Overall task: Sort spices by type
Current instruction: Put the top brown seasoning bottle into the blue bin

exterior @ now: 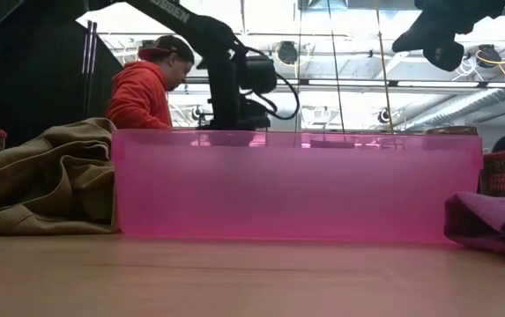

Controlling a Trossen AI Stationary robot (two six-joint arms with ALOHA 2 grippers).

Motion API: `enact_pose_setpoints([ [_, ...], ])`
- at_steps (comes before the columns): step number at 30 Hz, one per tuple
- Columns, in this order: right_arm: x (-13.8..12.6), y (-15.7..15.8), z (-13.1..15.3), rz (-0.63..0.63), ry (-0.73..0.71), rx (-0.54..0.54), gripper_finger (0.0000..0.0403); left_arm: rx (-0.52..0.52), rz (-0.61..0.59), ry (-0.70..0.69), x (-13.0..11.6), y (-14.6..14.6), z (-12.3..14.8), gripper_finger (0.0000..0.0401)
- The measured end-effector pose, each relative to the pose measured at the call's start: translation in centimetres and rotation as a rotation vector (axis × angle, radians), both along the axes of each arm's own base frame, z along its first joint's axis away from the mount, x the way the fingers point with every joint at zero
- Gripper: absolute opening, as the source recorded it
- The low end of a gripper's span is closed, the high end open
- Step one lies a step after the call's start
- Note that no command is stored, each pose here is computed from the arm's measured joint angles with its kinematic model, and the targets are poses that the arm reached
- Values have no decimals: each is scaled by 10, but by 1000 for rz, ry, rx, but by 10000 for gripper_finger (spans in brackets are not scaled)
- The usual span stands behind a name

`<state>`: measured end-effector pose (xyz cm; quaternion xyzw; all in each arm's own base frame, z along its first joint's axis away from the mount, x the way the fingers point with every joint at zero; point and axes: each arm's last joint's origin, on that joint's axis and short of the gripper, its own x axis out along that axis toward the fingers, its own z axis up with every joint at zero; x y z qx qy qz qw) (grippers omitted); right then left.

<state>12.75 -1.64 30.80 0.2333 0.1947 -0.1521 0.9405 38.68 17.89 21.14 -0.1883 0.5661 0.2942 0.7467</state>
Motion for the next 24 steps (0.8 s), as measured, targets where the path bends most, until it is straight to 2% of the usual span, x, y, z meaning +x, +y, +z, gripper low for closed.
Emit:
enact_pose_setpoints([
  [6, 0, 0, -4, -4, 11, 10, 0, -9, -3, 16, 4, 0, -11, 191],
  [18, 0, 0, -4, -4, 10, 9, 0, 7, 9, -32, 8, 1, -9, 192],
  [24, 0, 0, -4, -4, 10, 9, 0, 4, 12, -27, 7, 0, -9, 219],
])
